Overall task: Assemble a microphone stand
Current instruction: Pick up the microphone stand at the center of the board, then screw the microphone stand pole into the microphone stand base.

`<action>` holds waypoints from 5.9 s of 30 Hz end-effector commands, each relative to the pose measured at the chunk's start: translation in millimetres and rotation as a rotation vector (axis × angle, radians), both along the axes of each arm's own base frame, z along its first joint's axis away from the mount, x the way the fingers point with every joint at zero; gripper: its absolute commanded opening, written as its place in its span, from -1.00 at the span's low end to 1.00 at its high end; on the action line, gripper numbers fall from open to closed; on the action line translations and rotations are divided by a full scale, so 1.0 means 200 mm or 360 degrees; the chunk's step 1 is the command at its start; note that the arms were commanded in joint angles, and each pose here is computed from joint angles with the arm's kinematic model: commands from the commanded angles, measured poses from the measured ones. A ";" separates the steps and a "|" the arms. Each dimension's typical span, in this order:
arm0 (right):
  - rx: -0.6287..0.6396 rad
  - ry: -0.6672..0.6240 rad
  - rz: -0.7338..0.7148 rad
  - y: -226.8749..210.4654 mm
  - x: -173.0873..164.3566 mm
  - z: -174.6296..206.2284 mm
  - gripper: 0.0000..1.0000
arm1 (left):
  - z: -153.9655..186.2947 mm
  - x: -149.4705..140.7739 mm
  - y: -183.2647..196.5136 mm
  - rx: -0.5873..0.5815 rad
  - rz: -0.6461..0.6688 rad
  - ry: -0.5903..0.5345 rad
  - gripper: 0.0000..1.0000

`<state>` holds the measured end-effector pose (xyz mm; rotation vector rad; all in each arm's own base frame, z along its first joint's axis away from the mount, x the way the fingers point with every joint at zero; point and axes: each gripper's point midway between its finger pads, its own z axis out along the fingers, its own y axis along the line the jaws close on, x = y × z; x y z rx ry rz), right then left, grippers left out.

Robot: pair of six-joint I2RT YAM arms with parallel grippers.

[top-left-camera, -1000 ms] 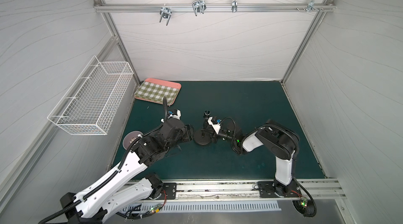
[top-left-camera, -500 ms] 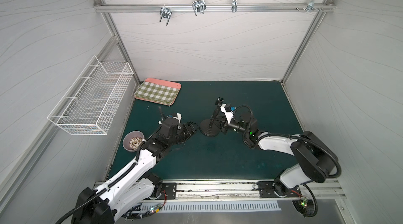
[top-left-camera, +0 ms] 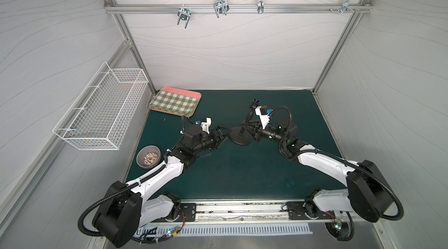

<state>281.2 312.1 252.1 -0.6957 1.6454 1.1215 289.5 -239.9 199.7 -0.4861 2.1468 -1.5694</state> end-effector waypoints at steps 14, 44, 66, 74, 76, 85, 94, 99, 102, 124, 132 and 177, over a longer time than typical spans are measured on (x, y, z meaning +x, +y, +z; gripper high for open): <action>0.0215 -0.0083 0.0125 0.02 -0.06 0.25 -0.84 | 0.19 0.00 -0.17 -0.0160 -0.0201 -0.0086 -0.15; 0.0019 0.0272 -0.0887 0.00 0.04 0.08 -0.68 | 0.13 0.04 -0.14 -0.0140 -0.0001 -0.0051 -0.97; 0.0109 -0.0143 0.0313 -0.03 -0.30 0.06 0.36 | 0.20 0.06 -0.10 -0.0244 0.0023 -0.0040 -0.98; 0.0167 -0.0202 0.0487 0.03 -0.25 0.04 0.07 | 0.24 0.04 -0.10 -0.0321 0.0000 -0.0011 -1.00; 0.0173 -0.0207 0.0464 0.03 -0.23 0.03 0.03 | 0.25 0.04 -0.09 -0.0332 0.0008 -0.0016 -1.00; 0.0108 -0.0272 0.0418 -0.01 -0.24 0.05 0.01 | 0.30 0.06 -0.05 -0.0372 0.0051 -0.0026 -1.00; 0.0148 -0.0290 0.0393 0.03 -0.13 0.09 -0.11 | 0.33 0.03 -0.05 -0.0413 0.0021 -0.0012 -1.00; 0.0177 -0.0283 0.0367 0.05 -0.08 0.09 -0.16 | 0.36 0.02 -0.05 -0.0429 0.0020 -0.0020 -1.00; 0.0171 -0.0277 0.0355 0.05 -0.06 0.07 -0.18 | 0.37 0.02 -0.05 -0.0441 0.0016 -0.0021 -1.00; 0.0355 -0.0212 0.0362 0.10 0.01 0.13 -0.86 | 0.34 0.02 -0.06 -0.0430 -0.0002 -0.0004 -1.00; 0.0077 -0.0194 -0.0390 0.11 0.00 0.05 -0.93 | 0.33 0.04 -0.05 -0.0406 0.0036 -0.0006 -1.00; 0.0284 -0.0218 0.0576 0.08 -0.10 0.17 -0.23 | 0.33 0.03 -0.07 -0.0413 -0.0037 0.0010 -1.00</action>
